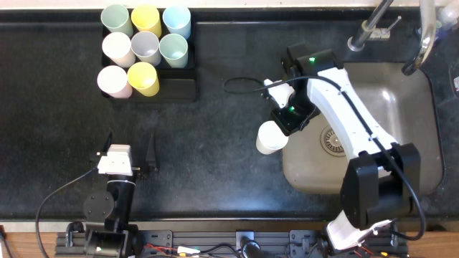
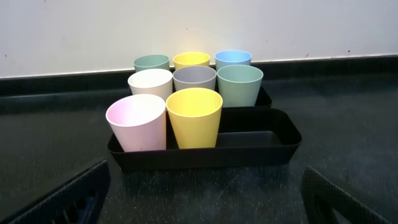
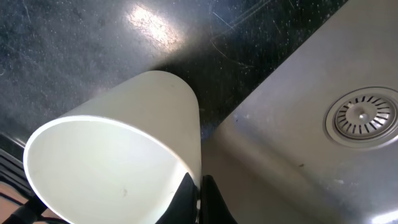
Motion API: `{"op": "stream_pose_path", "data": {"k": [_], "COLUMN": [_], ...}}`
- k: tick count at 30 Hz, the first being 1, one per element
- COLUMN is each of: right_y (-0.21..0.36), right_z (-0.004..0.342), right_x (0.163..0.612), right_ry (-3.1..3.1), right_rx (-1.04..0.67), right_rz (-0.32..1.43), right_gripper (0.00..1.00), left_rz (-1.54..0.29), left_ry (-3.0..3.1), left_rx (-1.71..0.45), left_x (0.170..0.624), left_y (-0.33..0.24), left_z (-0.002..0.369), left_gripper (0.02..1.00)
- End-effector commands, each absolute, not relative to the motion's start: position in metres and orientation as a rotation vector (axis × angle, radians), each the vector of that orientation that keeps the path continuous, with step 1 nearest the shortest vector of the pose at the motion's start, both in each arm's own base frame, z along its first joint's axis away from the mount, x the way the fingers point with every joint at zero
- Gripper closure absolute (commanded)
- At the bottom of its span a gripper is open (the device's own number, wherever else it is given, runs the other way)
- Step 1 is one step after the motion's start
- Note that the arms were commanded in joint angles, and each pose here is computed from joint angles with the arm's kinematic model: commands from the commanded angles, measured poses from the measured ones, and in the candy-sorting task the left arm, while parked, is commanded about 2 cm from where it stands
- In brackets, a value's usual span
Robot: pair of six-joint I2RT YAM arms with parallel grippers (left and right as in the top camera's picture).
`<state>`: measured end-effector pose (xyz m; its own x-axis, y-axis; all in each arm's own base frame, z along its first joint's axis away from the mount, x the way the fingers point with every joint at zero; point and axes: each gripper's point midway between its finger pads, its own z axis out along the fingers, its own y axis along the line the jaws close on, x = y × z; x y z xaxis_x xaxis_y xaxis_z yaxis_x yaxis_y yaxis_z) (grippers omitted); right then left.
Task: Store Cups
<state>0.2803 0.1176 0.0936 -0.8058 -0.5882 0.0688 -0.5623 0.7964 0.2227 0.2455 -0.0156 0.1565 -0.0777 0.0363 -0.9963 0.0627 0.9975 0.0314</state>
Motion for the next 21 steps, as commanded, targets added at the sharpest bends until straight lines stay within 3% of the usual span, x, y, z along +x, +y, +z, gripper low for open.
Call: {"op": "stream_pose_path", "data": {"k": [1,4,8,10,14,21], "right_y": [0.116,0.123,0.168,0.191,0.243,0.314], "right_z": [0.119,0.162,0.237,0.254,0.27,0.26], "right_x": [0.295,0.315,0.347,0.358,0.385,0.407], "right_ry": [-2.974,-3.106,-3.268,-3.291,-3.328,-3.362], "right_rx": [0.86,0.835,0.937,1.002,1.19,1.39], "right_rz": [-0.169,-0.102,-0.168,-0.196,-0.216,-0.279], "right_gripper": [0.956,0.958,0.956,0.954,0.958,0.958], "left_rz": [-0.04,-0.04,-0.04,-0.04,-0.04,-0.04], "left_ry": [1.647,1.647,1.647,1.647,1.647,1.647], "left_rx": [0.078,0.078,0.078,0.078,0.078,0.078], "left_x": [0.245,0.245,0.245,0.245,0.245,0.245], "left_y": [-0.018,-0.018,-0.018,-0.018,-0.018,-0.018], "left_z": [0.156,0.156,0.156,0.156,0.156,0.156], "left_gripper": [0.02,0.02,0.02,0.02,0.02,0.02]}}
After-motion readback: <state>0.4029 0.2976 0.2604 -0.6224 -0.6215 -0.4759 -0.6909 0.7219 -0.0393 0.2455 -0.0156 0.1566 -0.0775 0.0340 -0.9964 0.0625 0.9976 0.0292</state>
